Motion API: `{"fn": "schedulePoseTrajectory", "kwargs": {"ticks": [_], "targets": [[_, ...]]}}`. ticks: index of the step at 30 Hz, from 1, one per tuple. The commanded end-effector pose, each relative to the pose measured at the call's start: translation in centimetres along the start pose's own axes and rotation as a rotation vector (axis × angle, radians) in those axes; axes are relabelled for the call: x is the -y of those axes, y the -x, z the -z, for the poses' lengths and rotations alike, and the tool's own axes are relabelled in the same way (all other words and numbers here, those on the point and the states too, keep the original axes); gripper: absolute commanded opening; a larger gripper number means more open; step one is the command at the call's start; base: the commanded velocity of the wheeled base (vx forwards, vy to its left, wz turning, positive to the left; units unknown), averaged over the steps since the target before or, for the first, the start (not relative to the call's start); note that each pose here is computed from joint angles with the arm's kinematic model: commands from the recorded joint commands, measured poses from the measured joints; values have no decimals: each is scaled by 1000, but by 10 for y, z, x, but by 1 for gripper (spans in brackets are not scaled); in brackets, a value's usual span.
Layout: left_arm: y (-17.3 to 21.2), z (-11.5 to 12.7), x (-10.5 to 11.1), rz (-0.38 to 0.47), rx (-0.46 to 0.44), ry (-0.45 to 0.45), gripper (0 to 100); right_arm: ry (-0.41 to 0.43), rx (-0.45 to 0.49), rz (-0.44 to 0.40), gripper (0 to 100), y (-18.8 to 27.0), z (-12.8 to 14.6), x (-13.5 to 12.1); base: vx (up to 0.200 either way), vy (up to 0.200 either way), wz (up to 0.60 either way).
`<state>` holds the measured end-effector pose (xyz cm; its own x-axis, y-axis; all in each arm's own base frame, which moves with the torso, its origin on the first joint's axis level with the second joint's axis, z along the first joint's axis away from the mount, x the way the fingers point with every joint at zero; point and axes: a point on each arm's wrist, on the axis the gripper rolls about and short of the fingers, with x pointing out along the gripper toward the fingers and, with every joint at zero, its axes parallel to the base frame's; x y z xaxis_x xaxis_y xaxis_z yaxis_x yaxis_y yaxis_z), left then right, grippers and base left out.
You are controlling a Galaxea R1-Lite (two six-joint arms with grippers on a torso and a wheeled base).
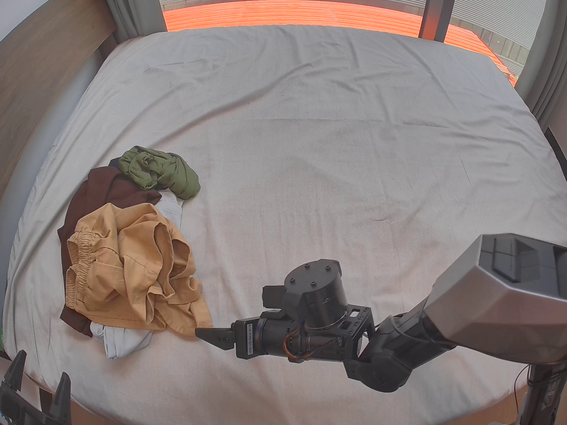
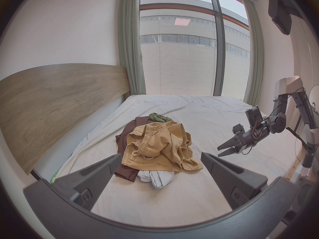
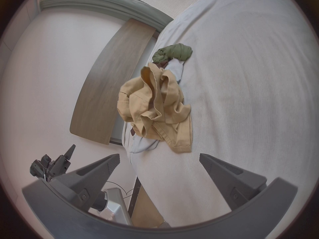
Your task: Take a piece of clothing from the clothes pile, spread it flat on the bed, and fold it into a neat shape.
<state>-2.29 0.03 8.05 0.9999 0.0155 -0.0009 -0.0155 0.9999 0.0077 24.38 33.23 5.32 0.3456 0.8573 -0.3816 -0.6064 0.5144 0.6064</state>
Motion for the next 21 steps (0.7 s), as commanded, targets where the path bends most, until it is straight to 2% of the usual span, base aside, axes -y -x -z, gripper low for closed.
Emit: {"fn": "schedulePoseTrajectory", "kwargs": {"ticks": [1,11,15,21], "targets": [[0,5,0,-1,-5,0,100,-8,-28,13,100,-14,11,8,0,0,0],[0,5,0,-1,-5,0,100,-38,-56,10,100,-44,19,11,0,0,0],[0,5,0,-1,-7,0,100,-85,-80,25,100,-56,16,9,0,0,0],[0,5,0,-1,-7,0,100,-102,-85,66,100,-74,13,12,0,0,0]]}}
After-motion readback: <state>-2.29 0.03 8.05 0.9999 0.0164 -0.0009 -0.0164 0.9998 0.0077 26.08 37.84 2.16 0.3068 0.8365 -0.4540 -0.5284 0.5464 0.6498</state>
